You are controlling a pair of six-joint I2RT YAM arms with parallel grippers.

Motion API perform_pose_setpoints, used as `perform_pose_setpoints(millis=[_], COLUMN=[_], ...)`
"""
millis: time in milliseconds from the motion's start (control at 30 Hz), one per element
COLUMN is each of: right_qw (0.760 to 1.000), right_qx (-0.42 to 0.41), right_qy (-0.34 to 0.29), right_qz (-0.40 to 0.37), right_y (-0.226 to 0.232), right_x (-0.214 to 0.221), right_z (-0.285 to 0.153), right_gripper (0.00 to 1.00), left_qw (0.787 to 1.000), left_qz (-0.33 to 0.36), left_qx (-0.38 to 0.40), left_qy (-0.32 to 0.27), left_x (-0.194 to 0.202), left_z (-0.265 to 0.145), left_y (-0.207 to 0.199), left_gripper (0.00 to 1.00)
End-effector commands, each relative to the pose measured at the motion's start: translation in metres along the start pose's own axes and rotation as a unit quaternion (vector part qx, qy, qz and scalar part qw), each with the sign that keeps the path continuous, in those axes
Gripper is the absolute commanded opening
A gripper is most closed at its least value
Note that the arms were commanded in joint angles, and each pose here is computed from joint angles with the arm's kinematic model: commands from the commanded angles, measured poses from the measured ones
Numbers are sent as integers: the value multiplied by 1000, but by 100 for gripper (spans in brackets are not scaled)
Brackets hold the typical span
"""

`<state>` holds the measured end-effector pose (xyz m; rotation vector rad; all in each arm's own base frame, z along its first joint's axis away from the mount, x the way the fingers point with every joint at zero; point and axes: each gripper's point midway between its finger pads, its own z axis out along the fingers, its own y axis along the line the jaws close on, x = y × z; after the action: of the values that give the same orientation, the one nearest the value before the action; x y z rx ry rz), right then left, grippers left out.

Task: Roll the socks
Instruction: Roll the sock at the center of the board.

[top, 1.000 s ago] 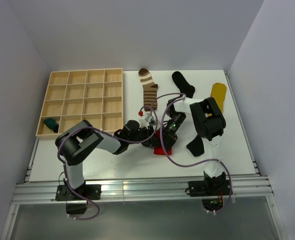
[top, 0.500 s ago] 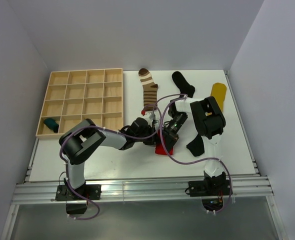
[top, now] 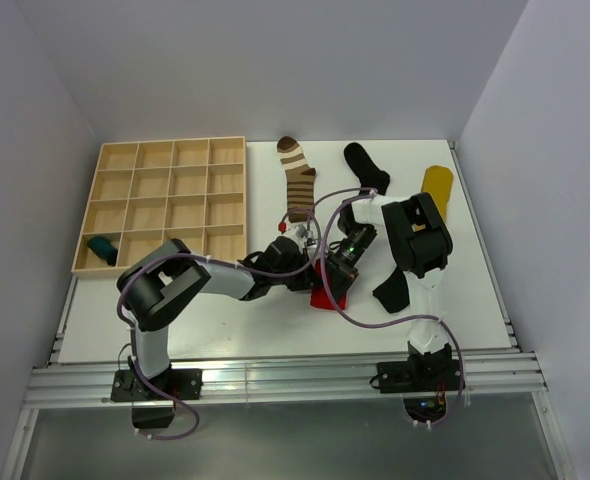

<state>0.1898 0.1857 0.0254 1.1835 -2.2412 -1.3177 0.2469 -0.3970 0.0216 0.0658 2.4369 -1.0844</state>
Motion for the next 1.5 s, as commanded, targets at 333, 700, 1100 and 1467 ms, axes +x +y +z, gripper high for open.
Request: perform_pose_setpoints(millis=[333,700,1100,1467], right_qw=[998,992,988,987], right_qx=[61,124,146,152], right_qy=[-11,-10,-2,-3], right_qz=[-3,35,47,52], right_y=[-24,-49,-59,-61], right_x=[-9,-16,-18,-19], right_z=[-12,-18,-15,-16], right_gripper=[18,18,18,18], left_qw=[991,994,999,995], left_qz=[-26,-35,9,82], left_qx=[-124,-102,-46,11], left_qy=[37,23,-14,-64], left_x=[39,37,16,-16], left_z=[-21,-24,-29,-47], left_y=[64,59,32,-4], left_gripper=[0,0,22,39])
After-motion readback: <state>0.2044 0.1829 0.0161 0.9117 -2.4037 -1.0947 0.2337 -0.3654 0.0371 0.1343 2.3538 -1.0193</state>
